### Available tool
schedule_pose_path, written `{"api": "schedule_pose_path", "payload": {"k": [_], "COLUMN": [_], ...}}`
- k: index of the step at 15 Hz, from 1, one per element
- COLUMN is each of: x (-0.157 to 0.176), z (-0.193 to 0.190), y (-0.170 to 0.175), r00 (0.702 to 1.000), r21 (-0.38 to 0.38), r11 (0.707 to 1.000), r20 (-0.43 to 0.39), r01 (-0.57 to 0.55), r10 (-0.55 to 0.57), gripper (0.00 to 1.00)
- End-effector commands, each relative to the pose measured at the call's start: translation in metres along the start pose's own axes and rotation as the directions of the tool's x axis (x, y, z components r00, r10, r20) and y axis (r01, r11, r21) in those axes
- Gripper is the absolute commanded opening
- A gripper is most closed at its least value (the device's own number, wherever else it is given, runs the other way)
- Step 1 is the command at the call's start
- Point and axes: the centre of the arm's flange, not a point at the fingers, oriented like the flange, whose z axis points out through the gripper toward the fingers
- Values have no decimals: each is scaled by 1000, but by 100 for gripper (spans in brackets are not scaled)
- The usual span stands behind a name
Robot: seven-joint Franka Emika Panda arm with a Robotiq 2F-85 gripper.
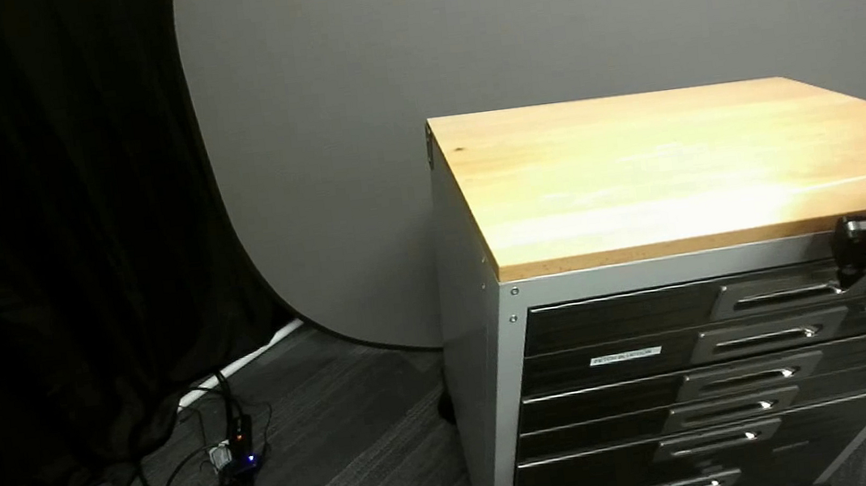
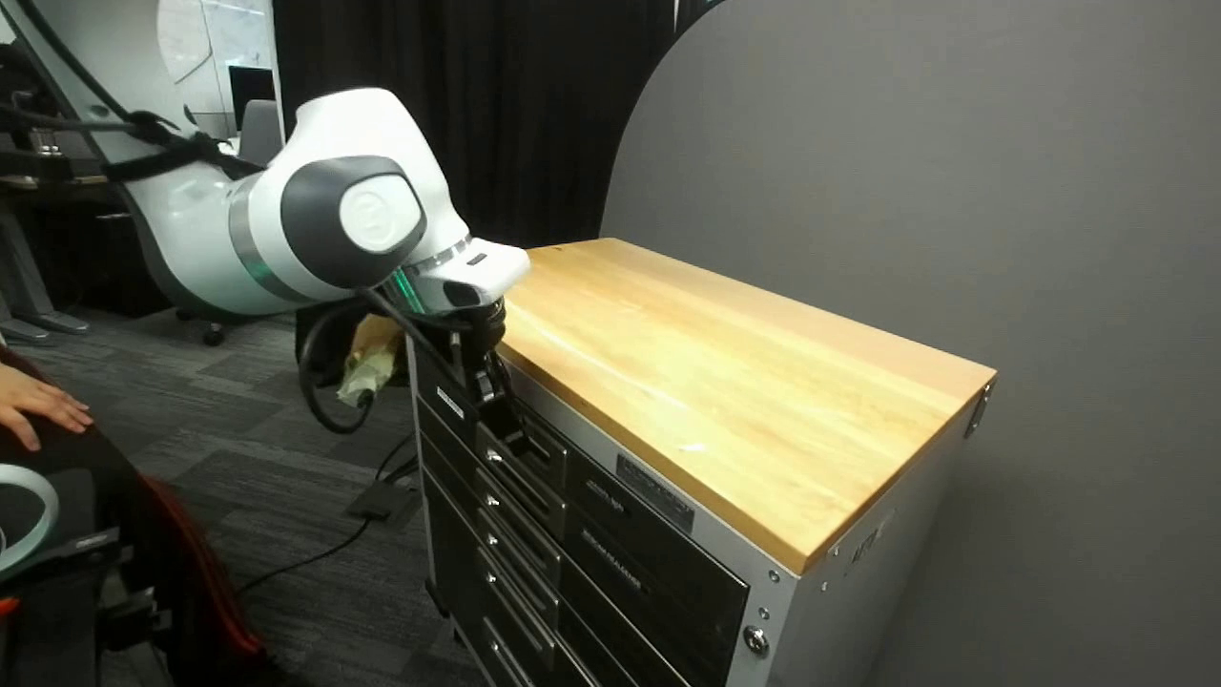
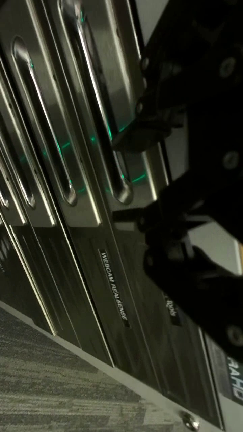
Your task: Put the screwdriver in the drawer and close it
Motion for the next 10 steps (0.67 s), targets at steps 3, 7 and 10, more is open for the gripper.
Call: {"api": "schedule_pose_path", "payload": {"k": [3,7,10], "x": [41,60,28], "z": [-108,-173,-135], "y": [-4,-40,-29], "r00": [956,865,900], "r21": [79,86,85], "r11": [958,888,913], "r20": [78,203,153], "r01": [277,452,400], "r10": [-283,-459,-409], "gripper": [94,100,100]}}
